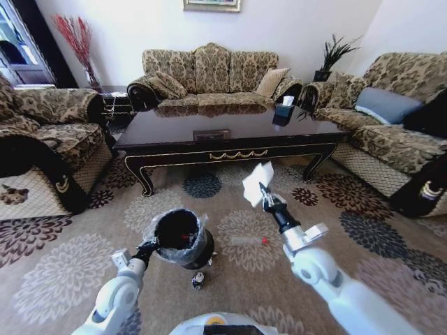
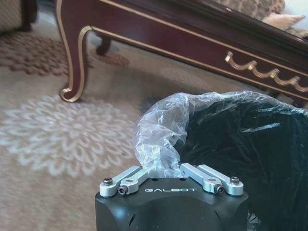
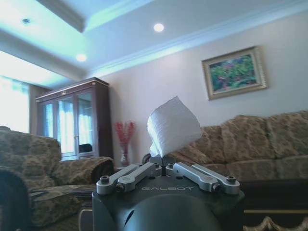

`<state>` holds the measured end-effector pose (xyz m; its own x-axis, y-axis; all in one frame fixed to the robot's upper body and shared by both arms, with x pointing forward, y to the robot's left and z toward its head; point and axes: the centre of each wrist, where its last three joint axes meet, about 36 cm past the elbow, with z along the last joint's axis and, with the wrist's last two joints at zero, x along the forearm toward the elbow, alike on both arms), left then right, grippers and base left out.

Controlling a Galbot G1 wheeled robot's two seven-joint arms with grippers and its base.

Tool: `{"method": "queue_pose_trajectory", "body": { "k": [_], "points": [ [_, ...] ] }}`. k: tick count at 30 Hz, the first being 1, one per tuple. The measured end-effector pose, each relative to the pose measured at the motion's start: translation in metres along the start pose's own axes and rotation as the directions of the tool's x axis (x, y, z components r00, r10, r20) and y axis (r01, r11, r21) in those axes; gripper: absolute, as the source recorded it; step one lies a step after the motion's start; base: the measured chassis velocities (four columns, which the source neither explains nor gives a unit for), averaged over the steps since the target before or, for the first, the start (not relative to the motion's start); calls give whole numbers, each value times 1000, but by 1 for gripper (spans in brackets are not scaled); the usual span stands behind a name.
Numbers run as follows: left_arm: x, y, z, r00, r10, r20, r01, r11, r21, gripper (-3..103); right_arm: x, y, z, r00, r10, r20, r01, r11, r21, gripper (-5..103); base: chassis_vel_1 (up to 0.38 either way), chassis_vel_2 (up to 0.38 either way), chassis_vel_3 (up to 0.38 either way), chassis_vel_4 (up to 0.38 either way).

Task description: Move to the front of the table and pick up the trash from the floor, then place it into the trash bin.

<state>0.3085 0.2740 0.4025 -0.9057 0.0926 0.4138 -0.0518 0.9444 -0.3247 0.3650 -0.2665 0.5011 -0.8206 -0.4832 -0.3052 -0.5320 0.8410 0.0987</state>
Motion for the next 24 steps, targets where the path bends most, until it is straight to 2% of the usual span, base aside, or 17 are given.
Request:
{"method": "queue_pose_trajectory", "body": {
  "k": [1,5,12,14,18,19,22,24],
  "points": [
    [0,0,0,1000,0,0,0,1000,0,3,0,0,0,1000,0,0,0,1000,0,0,0,0,0,0],
    [-8,-15,6,999,39,-31,-39,999,-1,3,-8,4,-19,993,-115,0,115,992,58,0,0,0,0,0],
    [-23,-35,17,994,93,-56,-93,996,2,3,-7,16,-22,973,-227,-45,230,970,77,0,0,0,0,0],
    [-25,-38,18,993,101,-58,-101,995,3,3,-6,16,-19,971,-233,-50,236,968,79,0,0,0,0,0],
    [-39,-68,19,986,157,-61,-154,987,40,3,1,26,0,965,-250,-78,254,965,61,0,0,0,0,0],
    [-39,-68,19,986,157,-61,-154,987,40,3,1,26,0,965,-250,-78,254,965,61,0,0,0,0,0],
    [-52,-100,26,973,218,-71,-213,975,67,3,8,27,17,964,-246,-102,253,965,68,0,0,0,0,0],
    [-54,-105,28,971,227,-74,-223,972,69,3,8,25,22,965,-242,-105,251,965,82,0,0,0,0,0]
  ]
}}
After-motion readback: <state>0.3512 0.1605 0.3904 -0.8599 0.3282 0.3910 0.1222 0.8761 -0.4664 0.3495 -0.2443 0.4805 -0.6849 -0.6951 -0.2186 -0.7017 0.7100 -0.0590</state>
